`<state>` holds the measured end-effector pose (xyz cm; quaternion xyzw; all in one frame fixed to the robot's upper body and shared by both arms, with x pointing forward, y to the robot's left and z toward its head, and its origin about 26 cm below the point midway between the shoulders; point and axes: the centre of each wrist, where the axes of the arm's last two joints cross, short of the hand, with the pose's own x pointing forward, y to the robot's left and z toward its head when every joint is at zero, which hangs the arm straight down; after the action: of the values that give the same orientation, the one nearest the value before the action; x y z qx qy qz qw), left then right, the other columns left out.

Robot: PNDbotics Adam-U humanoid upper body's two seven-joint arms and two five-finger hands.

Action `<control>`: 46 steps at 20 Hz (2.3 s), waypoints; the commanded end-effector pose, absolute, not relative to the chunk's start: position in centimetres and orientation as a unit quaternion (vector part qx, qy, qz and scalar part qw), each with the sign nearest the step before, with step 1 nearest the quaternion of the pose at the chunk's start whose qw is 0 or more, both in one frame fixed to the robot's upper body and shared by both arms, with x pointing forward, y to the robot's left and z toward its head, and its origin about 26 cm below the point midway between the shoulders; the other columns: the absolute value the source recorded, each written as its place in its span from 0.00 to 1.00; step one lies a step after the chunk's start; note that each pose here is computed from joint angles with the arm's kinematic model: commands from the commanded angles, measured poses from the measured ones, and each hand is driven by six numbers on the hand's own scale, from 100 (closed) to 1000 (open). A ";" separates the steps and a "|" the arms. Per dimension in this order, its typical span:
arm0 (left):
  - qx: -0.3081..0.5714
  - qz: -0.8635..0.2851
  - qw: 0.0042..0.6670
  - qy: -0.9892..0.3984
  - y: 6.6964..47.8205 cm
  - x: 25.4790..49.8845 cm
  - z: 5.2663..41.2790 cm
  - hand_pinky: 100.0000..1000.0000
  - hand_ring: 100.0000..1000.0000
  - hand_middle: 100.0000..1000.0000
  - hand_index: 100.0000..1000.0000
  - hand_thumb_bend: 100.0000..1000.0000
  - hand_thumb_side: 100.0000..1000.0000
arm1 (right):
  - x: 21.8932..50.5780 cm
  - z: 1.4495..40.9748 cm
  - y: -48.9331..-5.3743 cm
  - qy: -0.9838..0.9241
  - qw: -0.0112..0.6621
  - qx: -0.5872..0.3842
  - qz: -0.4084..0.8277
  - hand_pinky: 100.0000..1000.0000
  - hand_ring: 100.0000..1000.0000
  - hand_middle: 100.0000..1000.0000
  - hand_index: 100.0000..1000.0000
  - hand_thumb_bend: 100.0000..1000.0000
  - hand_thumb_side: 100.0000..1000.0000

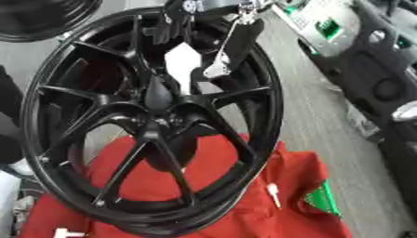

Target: Pull the pin out of the wheel hub.

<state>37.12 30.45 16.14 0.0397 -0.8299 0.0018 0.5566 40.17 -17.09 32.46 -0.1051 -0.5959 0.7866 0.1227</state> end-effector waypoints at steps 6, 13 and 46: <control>0.040 -0.001 0.540 -0.841 30.5 37.1 17.5 0.81 0.74 0.60 0.74 0.00 0.77 | 40.9 32.9 -17.8 -0.557 0.082 -0.118 0.818 0.80 0.75 0.71 0.81 0.25 0.15; 0.039 0.000 0.539 -0.841 30.4 37.1 17.6 0.81 0.74 0.60 0.74 0.00 0.77 | 41.3 32.4 -17.9 -0.551 0.085 -0.118 0.822 0.80 0.75 0.71 0.81 0.25 0.16; 0.041 -0.003 0.545 -0.838 30.2 37.3 17.6 0.81 0.74 0.60 0.74 0.00 0.78 | 41.0 32.2 -18.7 -0.561 0.103 -0.084 0.817 0.80 0.75 0.67 0.79 0.15 0.12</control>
<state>37.24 30.05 16.49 0.0350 -0.8302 0.0030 0.5563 41.47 -18.32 30.58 -0.0803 -0.6011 0.7781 0.1635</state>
